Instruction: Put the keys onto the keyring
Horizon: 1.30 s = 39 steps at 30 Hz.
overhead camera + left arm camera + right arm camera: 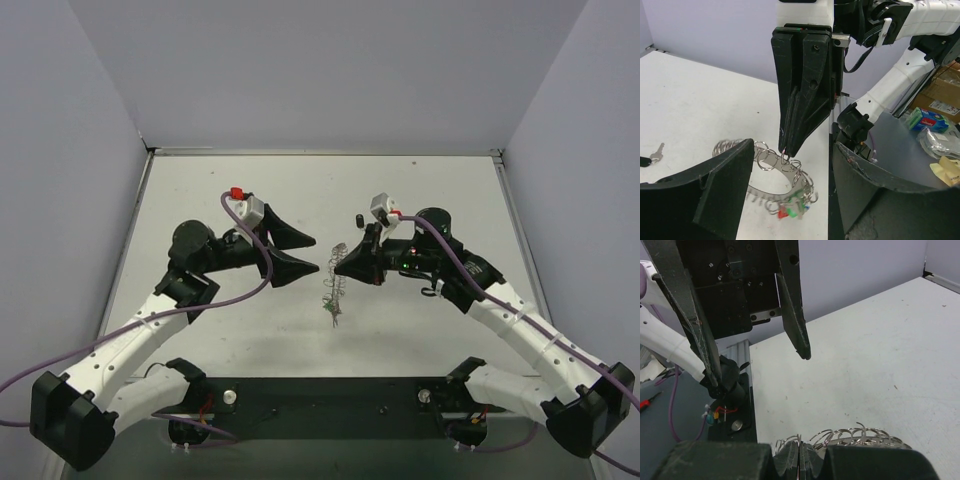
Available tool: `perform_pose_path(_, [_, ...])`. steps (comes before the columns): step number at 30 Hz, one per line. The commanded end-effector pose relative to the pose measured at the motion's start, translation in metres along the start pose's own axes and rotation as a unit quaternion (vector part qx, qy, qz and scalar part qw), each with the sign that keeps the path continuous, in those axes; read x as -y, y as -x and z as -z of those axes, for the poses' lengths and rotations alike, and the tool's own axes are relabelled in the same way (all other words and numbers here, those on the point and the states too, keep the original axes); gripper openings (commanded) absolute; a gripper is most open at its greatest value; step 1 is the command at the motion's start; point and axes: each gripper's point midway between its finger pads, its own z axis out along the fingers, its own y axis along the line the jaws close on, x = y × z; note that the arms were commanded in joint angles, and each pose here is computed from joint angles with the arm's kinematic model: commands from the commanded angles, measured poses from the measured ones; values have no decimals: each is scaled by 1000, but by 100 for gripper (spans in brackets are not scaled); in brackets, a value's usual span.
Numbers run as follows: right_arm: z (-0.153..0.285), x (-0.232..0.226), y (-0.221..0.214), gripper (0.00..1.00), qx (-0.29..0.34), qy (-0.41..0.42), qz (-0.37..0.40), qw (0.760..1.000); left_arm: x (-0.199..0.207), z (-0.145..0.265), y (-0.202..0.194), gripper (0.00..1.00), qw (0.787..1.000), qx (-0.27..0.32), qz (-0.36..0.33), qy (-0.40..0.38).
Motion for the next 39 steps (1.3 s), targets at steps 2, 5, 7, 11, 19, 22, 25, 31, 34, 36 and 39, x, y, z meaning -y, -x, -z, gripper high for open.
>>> perform_pose_path(2, [4, -11, 46, 0, 88, 17, 57, 994, 6, -6, 5, 71, 1000, 8, -16, -22])
perform_pose_path(5, [3, -18, 46, 0, 74, 42, 55, 995, 4, -7, 5, 68, 1000, 7, -15, -19])
perform_pose_path(7, [2, -21, 43, 0, 63, 54, 52, 995, 2, -7, 4, 68, 1000, 5, -15, -15])
perform_pose_path(11, [1, -22, 41, 0, 60, 62, 50, 995, -3, -7, 0, 65, 1000, -4, -6, -3])
perform_pose_path(19, [3, -32, 34, 0, 39, 95, 64, 993, 1, -5, -13, 67, 999, -23, -9, -22])
perform_pose_path(22, [6, -37, 31, 0, 31, 107, 65, 992, 7, -4, -20, 69, 998, -31, -11, -45])
perform_pose_path(25, [10, -40, 33, 0, 26, 118, 87, 989, 13, -3, -22, 69, 997, -31, -22, -62])
perform_pose_path(31, [18, -49, 33, 0, 12, 144, 88, 986, 21, -4, -26, 70, 995, -38, -33, -87])
perform_pose_path(34, [20, -51, 34, 0, 12, 150, 88, 985, 27, -6, -29, 69, 994, -44, -29, -100])
perform_pose_path(36, [21, -53, 35, 0, 13, 153, 89, 984, 30, -6, -28, 69, 993, -43, -31, -105])
perform_pose_path(39, [22, -54, 37, 0, 14, 157, 90, 983, 34, -6, -27, 65, 992, -41, -36, -110])
